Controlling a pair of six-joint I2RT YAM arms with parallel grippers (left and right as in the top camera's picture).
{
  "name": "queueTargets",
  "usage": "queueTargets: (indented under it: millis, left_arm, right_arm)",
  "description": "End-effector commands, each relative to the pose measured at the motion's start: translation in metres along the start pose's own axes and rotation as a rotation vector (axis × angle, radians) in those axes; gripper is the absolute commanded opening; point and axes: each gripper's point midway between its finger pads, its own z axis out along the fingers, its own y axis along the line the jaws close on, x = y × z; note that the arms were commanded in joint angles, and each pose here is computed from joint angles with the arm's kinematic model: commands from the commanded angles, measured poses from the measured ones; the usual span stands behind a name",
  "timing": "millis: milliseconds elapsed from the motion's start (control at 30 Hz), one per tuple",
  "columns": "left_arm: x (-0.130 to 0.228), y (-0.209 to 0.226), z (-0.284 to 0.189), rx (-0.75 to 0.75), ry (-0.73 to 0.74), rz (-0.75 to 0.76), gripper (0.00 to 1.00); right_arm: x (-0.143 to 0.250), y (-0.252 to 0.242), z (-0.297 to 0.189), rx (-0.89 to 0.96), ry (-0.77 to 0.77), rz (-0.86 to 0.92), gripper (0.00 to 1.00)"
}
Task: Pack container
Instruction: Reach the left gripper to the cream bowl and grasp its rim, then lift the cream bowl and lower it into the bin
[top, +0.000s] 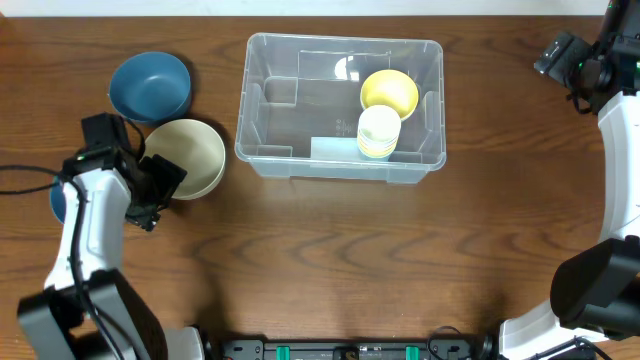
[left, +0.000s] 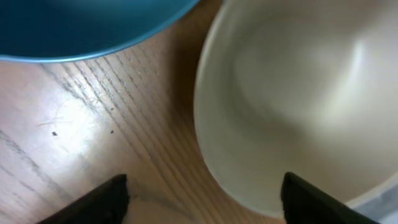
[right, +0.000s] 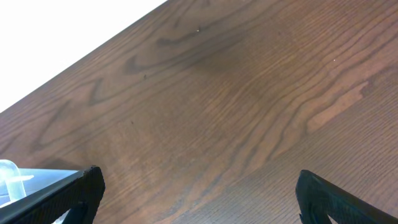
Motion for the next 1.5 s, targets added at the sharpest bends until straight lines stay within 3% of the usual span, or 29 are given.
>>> queueTargets:
  millis: [0,167,400,767,1467]
  left_arm:
    - [-0.002,0.005,0.011,-0.035,0.003,-0.040,0.70]
    - [-0.004,0.006,0.029,-0.056,0.025,-0.043,0.54]
    - [-0.003,0.009,0.047,-0.086,0.055,-0.047,0.06]
    - [-0.005,-0.011,0.028,-0.002,0.065,0.077,0.06]
    - [-0.002,-0.022,-0.107,0.211,-0.254,0.226,0.06]
  right_arm:
    - [-0.008,-0.001,-0.008,-0.003,-0.027,0.014,0.99]
    - [-0.008,-0.001,-0.008,-0.003,-0.027,0.014,0.99]
    - [-0.008,-0.001,-0.008,-0.003,-0.027,0.014,0.99]
    - [-0.008,-0.001,-0.008,-0.003,-0.027,0.014,0.99]
    - [-0.008,-0.001,-0.008,-0.003,-0.027,0.014,0.99]
